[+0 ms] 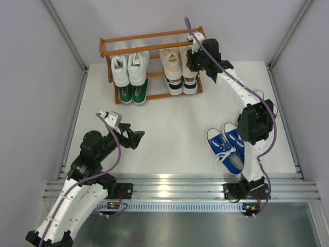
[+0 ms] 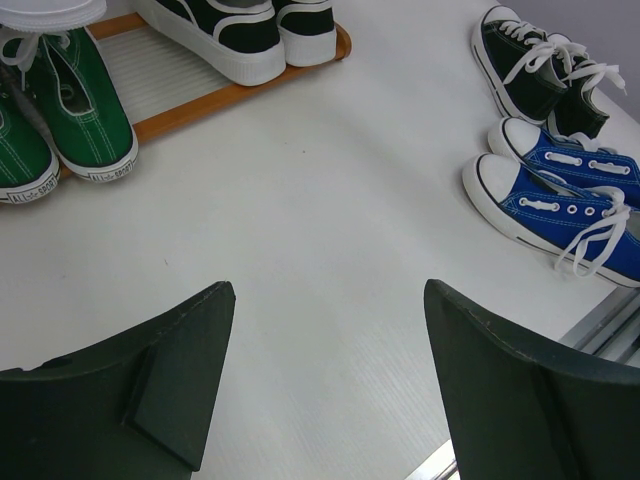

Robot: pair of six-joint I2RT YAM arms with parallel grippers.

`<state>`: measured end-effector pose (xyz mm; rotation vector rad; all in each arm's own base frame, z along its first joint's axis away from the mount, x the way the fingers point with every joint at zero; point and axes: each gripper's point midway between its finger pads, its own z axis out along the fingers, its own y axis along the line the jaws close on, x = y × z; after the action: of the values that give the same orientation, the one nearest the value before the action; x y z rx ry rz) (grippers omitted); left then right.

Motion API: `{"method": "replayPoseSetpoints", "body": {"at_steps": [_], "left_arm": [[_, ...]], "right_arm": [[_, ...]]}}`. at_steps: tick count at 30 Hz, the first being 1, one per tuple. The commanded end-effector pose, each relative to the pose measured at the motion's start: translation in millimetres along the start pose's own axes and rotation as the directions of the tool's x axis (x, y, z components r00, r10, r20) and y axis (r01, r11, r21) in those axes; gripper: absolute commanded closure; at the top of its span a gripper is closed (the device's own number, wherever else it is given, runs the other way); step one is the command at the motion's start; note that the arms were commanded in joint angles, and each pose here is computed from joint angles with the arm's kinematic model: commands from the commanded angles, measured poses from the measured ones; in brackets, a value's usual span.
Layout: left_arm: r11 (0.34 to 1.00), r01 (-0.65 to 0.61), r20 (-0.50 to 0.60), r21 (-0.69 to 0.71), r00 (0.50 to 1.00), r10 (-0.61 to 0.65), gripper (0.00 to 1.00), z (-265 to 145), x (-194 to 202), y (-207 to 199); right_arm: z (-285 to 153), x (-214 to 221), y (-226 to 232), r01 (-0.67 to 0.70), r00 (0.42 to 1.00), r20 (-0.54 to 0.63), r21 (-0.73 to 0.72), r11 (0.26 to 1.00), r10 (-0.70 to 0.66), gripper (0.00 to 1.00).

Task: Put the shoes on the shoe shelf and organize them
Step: Place the shoe at the shoe shelf.

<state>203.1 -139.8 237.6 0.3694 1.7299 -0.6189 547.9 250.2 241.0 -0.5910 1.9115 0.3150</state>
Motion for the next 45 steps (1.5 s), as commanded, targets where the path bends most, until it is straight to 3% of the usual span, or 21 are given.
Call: {"method": "replayPoseSetpoints", "body": {"at_steps": [1,11,14,18,21,26,30,33,36,37,39,40,42,45], "left_arm": [[1.0,-0.017,0.008,0.003,1.0,0.017,0.18,1.5,-2.0,0.6],[1.0,-0.019,0.011,-0.001,1.0,0.019,0.19,1.3,-2.8,1.4],[1.0,-0.017,0.009,0.002,1.0,0.017,0.18,1.5,-2.0,0.8],[1.0,-0.017,0.008,0.003,1.0,0.017,0.19,1.6,-2.4,0.5],[1.0,-0.017,0.009,0.002,1.0,0.017,0.18,1.5,-2.1,0.9],[1.0,-0.019,0.009,0.0,1.0,0.019,0.18,1.2,-2.0,1.1],[1.0,-0.017,0.009,-0.001,1.0,0.017,0.18,1.5,-2.1,1.4],[1.0,-0.011,0.007,-0.005,1.0,0.011,0.18,2.0,-1.6,1.8],[1.0,0.008,-0.003,-0.011,1.0,-0.008,0.18,4.1,-1.2,2.5],[1.0,0.027,-0.011,-0.013,1.0,-0.027,0.16,5.8,-0.6,2.2],[0.999,0.049,-0.031,-0.015,0.998,-0.049,0.15,9.1,2.6,2.2],[0.997,0.076,-0.03,-0.012,0.997,-0.077,0.09,10.1,0.4,0.3],[0.993,0.116,-0.038,0.0,0.993,-0.116,0.05,14.0,0.9,-3.0],[0.965,0.254,-0.082,0.06,0.965,-0.249,0.02,23.9,10.8,-18.1]], "right_arm": [[1.6,-34.8,21.8,-0.051,0.995,0.086,-0.086,0.995,0.059,0.75],[5.1,-36.5,17.0,-0.051,0.995,0.08,-0.051,0.997,0.055,0.73],[3.4,-31.9,12.0,-0.03,0.997,0.071,-0.027,0.999,0.032,0.65],[-5.5,-29.5,4.7,0.012,0.998,0.065,-0.014,1.0,-0.011,0.44],[-21.2,-40.2,4.0,0.047,0.994,0.102,-0.021,0.999,-0.045,0.34],[-72.3,-62.9,16.0,0.099,0.981,0.176,-0.072,0.993,-0.085,0.3],[-120.7,-62.9,28.0,0.198,0.964,0.205,-0.139,0.97,-0.168,0.15],[-166.5,-39.7,47.4,0.279,0.946,0.247,-0.304,0.911,-0.208,0.01],[-222.9,-14.5,49.1,0.295,0.933,0.318,-0.412,0.862,-0.168,0.01],[-229.5,10.3,52.3,0.268,0.946,0.293,-0.465,0.844,-0.139,0.01],[-255.1,33.5,36.8,0.274,0.949,0.265,-0.432,0.859,-0.17,0.0],[-258.7,52.8,33.2,0.245,0.961,0.226,-0.429,0.869,-0.16,0.01],[-278.3,81.0,26.6,0.235,0.969,0.168,-0.398,0.887,-0.181,0.01],[-289.1,115.8,26.1,0.241,0.97,0.117,-0.338,0.91,-0.213,0.01]]}}
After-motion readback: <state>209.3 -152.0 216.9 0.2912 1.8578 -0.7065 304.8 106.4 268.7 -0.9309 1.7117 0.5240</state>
